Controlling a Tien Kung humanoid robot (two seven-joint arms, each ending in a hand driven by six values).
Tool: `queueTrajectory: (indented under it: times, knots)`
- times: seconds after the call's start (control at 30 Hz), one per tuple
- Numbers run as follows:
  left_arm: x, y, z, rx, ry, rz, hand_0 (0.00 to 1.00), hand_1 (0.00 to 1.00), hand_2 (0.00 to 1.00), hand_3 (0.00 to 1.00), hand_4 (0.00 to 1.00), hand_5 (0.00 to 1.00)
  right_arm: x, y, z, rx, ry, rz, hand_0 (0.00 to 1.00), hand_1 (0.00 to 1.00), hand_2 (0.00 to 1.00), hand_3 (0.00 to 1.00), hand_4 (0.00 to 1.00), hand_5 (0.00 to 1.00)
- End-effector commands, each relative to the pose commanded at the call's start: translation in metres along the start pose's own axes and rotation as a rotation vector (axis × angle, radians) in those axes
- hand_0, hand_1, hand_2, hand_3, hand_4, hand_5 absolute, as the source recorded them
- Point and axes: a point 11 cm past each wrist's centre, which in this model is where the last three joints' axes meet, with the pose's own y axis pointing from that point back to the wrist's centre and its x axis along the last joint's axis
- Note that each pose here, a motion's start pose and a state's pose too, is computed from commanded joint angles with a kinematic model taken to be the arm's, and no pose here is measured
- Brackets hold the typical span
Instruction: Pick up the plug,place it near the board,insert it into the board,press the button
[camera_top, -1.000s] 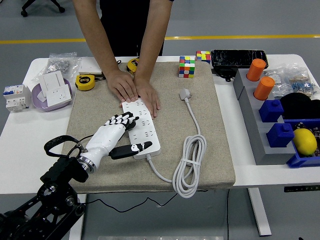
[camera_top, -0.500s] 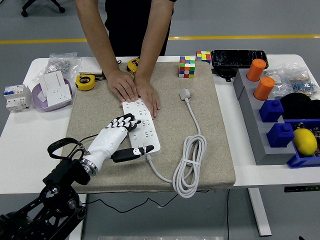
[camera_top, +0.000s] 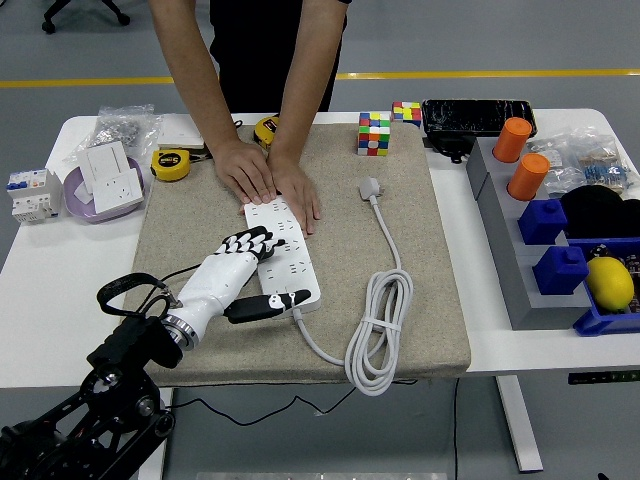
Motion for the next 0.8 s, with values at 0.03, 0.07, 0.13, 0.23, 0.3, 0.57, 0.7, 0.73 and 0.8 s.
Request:
queueTrajectory:
  times: [0.03,0.07,0.13,0.23,0.3,0.57,0.7,0.73,0.8]
  knots:
    - [-0.001,0.000,0.000,0.000,0.000,-0.003,0.998,0.998,0.980,0.943,0.998,0.998,0.000,0.000,0.000,0.000,0.000,0.000,0.963,0.895,0.857,0.876,0.998,0.956]
    - [-0.002,0.001,0.001,-0.001,0.001,-0.005,0.998,0.998,0.980,0.943,0.998,0.998,0.000,0.000,0.000,0.000,0.001,0.000,0.963,0.895,0.857,0.876,0.998,0.956]
    - [-0.003,0.001,0.001,-0.002,0.001,-0.008,0.998,0.998,0.980,0.943,0.998,0.998,0.000,0.000,0.001,-0.001,0.001,0.000,0.963,0.895,0.857,0.876,0.998,0.956]
    - [-0.004,0.001,0.002,-0.002,0.002,-0.010,0.998,0.998,0.979,0.943,0.998,0.998,0.000,0.000,0.002,-0.003,0.002,0.001,0.962,0.894,0.856,0.876,0.998,0.956]
    - [-0.004,0.001,0.002,-0.004,0.001,-0.011,0.998,0.998,0.979,0.943,0.998,0.998,0.000,0.000,0.002,-0.004,0.003,0.001,0.962,0.894,0.856,0.876,0.998,0.956]
    - [-0.005,0.001,0.004,-0.011,0.002,-0.018,0.998,0.998,0.973,0.943,0.998,0.998,0.001,0.000,0.002,-0.003,0.004,0.002,0.962,0.894,0.856,0.876,0.998,0.956]
    - [-0.001,0.001,0.007,-0.024,0.008,-0.003,0.998,0.998,0.973,0.943,0.998,0.998,0.000,0.000,0.002,-0.004,0.004,0.001,0.962,0.894,0.856,0.876,0.998,0.956]
    - [0.000,0.001,0.007,-0.025,0.009,-0.001,0.998,0.998,0.973,0.943,0.998,0.998,0.000,0.000,0.002,-0.004,0.003,0.001,0.962,0.894,0.856,0.876,0.998,0.956]
    - [0.005,0.001,0.010,-0.033,0.011,0.017,0.998,0.998,0.974,0.942,0.998,0.998,0.000,0.000,0.002,-0.005,0.003,0.001,0.962,0.894,0.853,0.876,0.998,0.956]
